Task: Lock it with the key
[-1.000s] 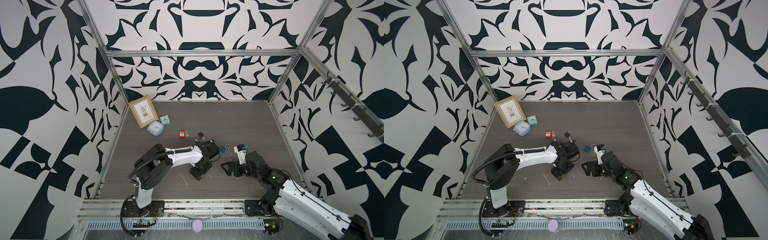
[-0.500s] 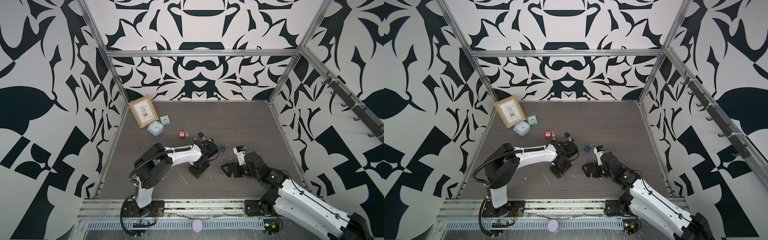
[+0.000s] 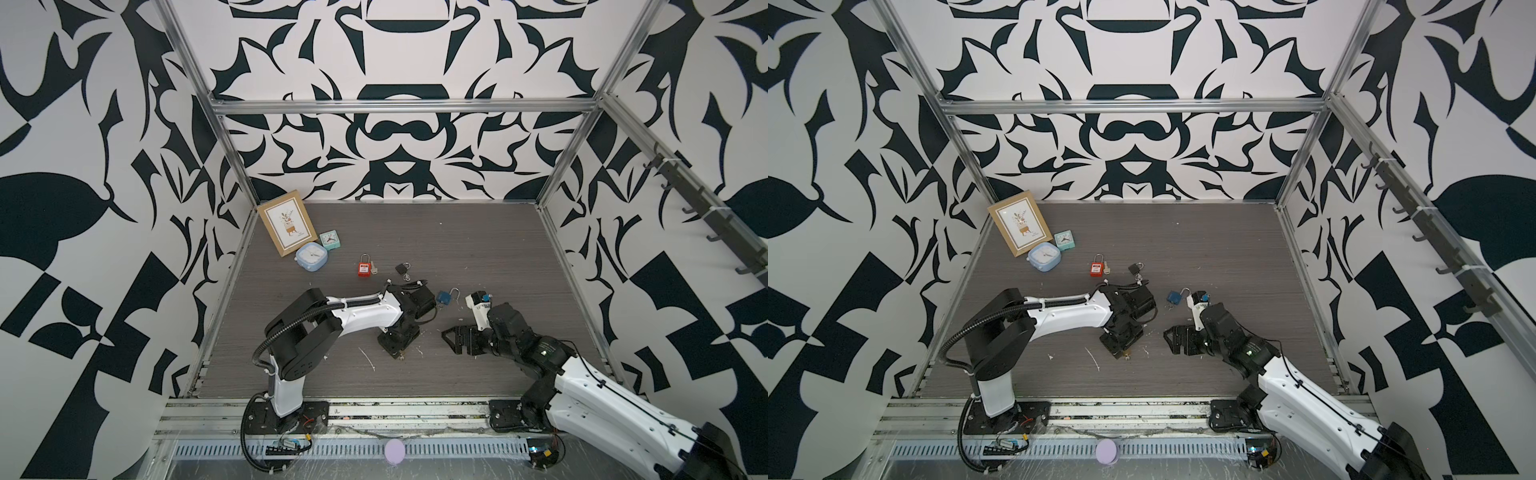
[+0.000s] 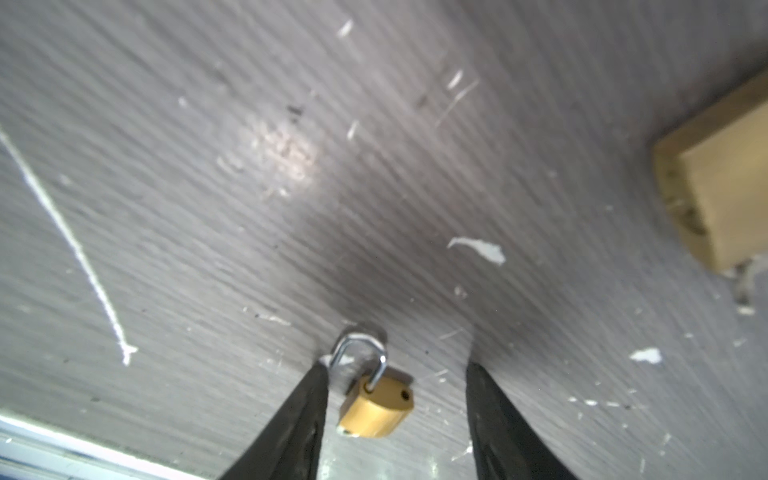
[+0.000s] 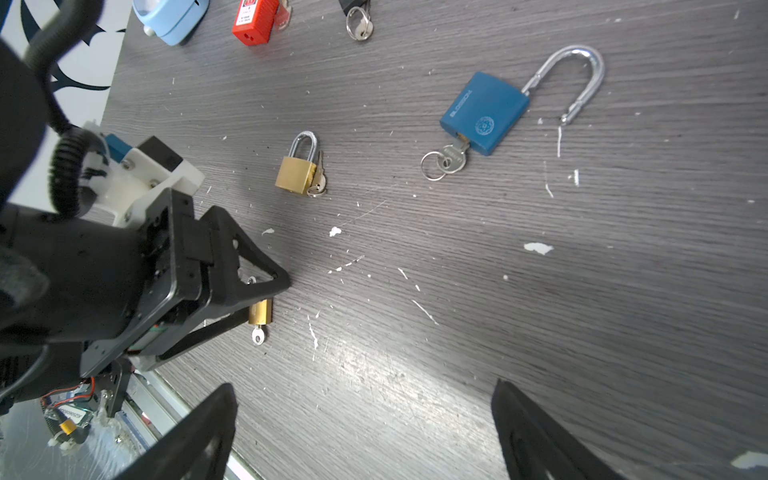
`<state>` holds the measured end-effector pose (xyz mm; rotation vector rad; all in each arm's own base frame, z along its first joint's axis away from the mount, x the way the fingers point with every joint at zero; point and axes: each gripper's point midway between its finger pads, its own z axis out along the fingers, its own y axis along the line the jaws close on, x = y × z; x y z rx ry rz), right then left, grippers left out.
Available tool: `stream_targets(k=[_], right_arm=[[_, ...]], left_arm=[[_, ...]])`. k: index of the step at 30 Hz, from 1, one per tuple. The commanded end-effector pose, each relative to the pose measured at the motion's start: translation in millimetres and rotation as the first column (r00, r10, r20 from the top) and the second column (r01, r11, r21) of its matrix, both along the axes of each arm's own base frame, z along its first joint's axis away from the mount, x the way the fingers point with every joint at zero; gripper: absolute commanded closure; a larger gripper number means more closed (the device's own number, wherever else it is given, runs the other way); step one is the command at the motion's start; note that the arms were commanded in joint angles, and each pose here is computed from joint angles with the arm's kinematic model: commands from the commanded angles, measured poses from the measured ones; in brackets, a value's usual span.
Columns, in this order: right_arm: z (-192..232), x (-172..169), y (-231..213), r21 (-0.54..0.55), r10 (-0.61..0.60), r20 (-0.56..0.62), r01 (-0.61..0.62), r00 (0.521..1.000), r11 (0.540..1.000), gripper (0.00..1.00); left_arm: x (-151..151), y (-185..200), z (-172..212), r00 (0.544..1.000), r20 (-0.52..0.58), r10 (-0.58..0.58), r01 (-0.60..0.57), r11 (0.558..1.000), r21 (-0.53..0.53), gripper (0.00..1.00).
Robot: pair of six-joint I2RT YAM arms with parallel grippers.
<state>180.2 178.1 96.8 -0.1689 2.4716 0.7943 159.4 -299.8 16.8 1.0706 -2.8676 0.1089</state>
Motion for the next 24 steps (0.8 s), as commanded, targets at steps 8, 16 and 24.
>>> stream_targets(k=[8,16,24], right_arm=[[16,8,4,0.033,-0.006,0.055,0.004,0.998,0.999,0.03],[19,8,2,0.034,-0.012,0.065,0.010,0.998,0.999,0.03],[20,10,4,0.033,-0.010,0.067,0.008,0.998,0.999,0.03]], left_arm=[[-13,5,-12,0.999,-0.040,-0.016,0.016,1.000,0.000,0.45],[-11,0,-21,0.997,-0.070,-0.031,0.031,0.999,-0.013,0.56],[-11,0,-22,0.997,-0.073,-0.036,0.035,0.999,-0.018,0.66]])
